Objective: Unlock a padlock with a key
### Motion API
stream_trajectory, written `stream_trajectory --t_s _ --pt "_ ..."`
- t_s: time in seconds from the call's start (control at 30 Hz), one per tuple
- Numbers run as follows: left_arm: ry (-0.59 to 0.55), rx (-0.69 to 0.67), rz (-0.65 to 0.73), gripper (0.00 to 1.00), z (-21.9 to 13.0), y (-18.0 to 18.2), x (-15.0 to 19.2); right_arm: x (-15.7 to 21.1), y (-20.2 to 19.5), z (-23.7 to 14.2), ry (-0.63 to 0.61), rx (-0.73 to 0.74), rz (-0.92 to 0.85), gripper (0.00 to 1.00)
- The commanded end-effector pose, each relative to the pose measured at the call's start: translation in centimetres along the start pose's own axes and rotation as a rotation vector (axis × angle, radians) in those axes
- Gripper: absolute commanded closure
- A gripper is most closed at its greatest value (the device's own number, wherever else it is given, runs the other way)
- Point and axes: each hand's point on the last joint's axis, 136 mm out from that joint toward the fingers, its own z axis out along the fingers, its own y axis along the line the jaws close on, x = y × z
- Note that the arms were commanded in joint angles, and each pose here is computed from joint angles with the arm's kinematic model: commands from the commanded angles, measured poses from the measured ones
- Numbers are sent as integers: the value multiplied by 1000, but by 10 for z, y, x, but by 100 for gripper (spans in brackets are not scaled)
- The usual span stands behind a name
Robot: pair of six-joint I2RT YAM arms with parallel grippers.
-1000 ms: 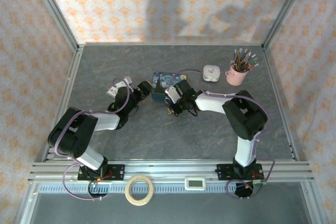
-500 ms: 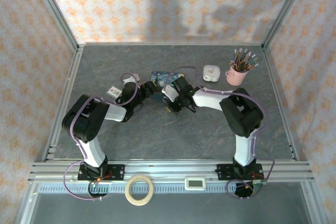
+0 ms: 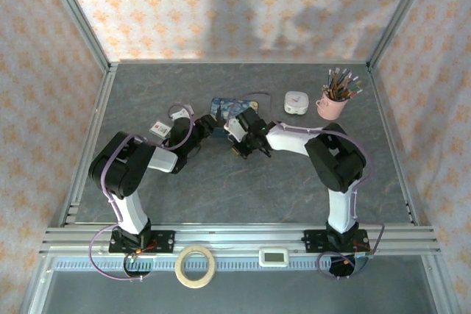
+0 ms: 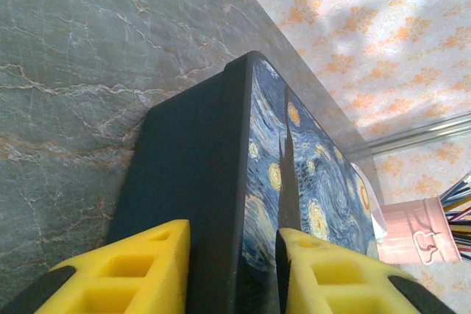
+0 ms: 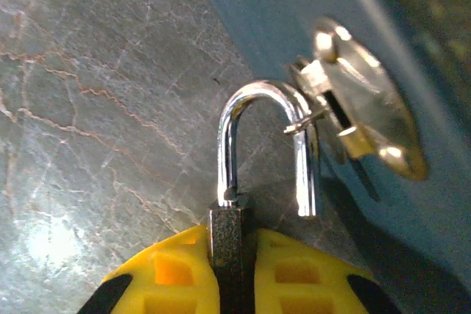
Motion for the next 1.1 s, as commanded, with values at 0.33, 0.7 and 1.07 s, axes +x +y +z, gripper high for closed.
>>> stream_trajectory --t_s 0.33,0.7,1.07 --pt "80 107 9 47 -16 -33 19 -41 -11 -12 -77 -37 113 100" --pt "17 45 13 34 -65 -25 -11 -29 10 -1 -73 -197 269 100" --pt "30 83 -110 58 -71 -26 27 -37 19 -3 -110 -258 315 100"
